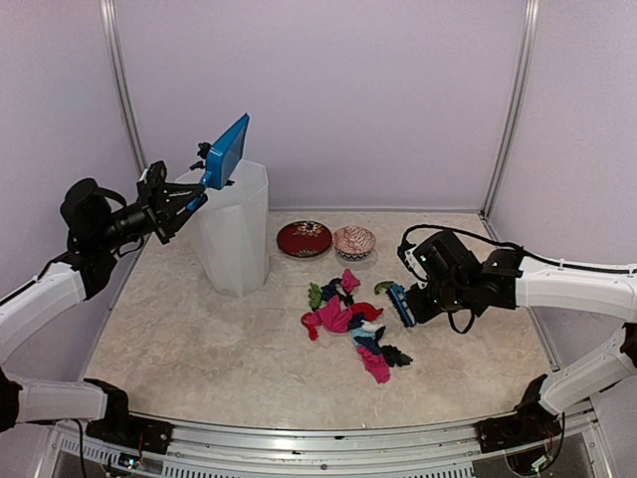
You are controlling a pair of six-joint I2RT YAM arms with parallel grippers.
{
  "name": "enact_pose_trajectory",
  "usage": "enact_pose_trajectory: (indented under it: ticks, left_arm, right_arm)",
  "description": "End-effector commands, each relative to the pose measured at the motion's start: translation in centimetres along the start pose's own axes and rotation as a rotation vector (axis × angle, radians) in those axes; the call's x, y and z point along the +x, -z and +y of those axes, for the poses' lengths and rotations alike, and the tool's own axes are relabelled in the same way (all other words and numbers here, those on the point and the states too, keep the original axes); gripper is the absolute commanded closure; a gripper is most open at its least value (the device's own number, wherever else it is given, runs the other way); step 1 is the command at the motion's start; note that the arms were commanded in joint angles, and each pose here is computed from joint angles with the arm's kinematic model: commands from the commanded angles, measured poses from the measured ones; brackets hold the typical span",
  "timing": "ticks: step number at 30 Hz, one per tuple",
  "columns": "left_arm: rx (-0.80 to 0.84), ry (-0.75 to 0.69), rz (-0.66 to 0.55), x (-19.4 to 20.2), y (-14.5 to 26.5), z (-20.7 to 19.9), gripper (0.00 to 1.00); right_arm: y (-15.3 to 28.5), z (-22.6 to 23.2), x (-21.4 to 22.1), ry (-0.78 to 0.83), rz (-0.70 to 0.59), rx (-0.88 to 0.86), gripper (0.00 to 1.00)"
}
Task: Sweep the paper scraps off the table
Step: Dump the paper scraps in the dustpan into the trash bin.
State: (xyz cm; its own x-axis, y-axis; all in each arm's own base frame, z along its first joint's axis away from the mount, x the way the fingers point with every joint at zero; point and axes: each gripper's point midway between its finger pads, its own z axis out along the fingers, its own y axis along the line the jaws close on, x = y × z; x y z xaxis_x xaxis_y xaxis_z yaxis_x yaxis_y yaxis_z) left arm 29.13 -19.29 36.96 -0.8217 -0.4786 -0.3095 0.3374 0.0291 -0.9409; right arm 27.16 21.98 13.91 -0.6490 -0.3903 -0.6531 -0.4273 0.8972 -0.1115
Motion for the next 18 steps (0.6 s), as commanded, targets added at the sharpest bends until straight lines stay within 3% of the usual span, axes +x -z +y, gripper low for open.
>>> enact_pose_trajectory:
  ticks: [1,7,18]
  left_arm:
    - [0.154,0.108,-0.01,-0.1,0.6,-1.7,1.0]
    - [0.203,0.182,-0.053,-0.8,0.8,-1.5,1.0]
    - [0.187,0.18,-0.065,-1.3,0.6,-1.1,1.0]
  right_arm:
    - [0.1,-0.4,-0.1,-0.031,-0.013,0.002,1.0]
    - [0.1,-0.4,-0.1,-0.032,-0.016,0.002,1.0]
    - [0.3,-0.6,-0.2,-0.031,-0.024,0.009,1.0]
